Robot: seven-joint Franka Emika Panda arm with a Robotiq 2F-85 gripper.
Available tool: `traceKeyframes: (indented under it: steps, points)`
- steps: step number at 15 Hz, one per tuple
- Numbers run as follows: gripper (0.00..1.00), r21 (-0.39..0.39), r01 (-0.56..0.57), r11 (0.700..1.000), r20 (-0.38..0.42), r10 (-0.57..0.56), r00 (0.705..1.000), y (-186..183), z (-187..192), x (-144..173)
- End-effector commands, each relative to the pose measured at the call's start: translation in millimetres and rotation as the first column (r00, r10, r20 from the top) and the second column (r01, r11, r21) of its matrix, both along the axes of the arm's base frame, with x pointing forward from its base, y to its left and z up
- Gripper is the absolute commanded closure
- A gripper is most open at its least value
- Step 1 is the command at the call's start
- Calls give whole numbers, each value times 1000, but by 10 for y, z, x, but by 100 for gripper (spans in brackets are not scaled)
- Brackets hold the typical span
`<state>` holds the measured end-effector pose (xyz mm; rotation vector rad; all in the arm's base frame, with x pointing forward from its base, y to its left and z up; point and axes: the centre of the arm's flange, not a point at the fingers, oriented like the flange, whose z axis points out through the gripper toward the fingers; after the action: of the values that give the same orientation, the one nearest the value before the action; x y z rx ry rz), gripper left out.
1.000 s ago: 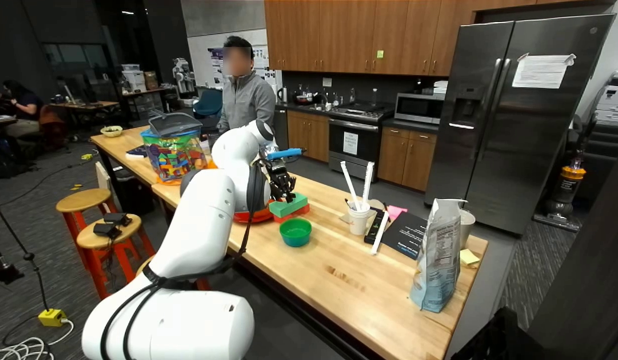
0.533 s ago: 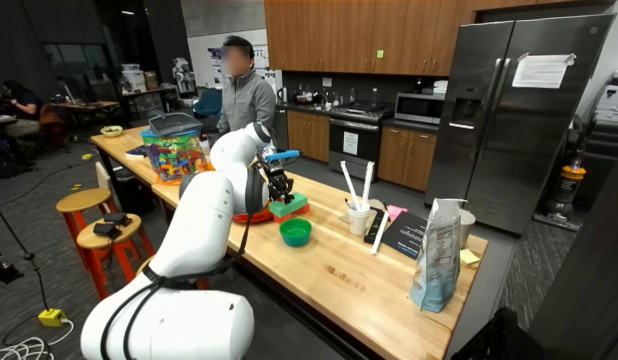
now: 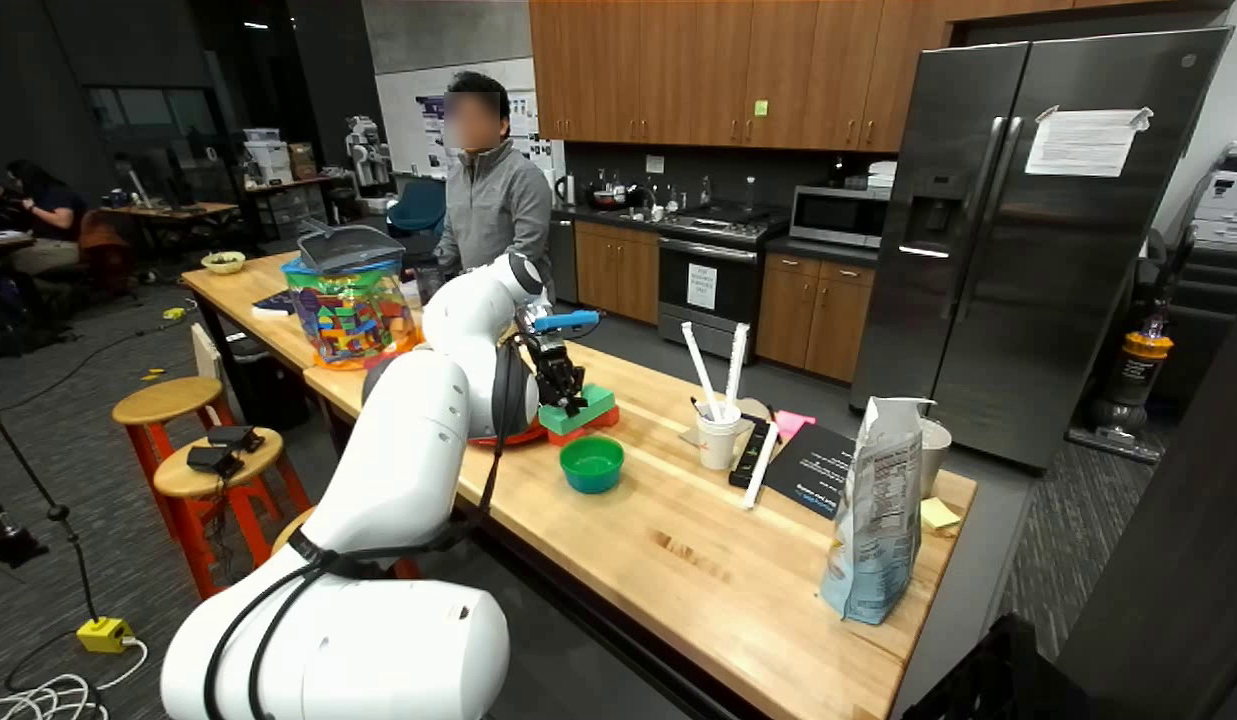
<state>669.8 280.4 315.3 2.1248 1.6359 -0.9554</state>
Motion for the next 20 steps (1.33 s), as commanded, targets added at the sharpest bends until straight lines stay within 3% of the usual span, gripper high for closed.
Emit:
traceKeyframes:
  steps: [1,9,14,20]
  points:
    - [99,11,-4,1000,-46,5,999,134,-8,290]
    - [99,68,-19,998,-172,30,985,249,-195,406]
    - [99,181,13,983,-328,48,943,347,-286,407]
    - [99,255,63,965,-435,56,899,380,-299,324]
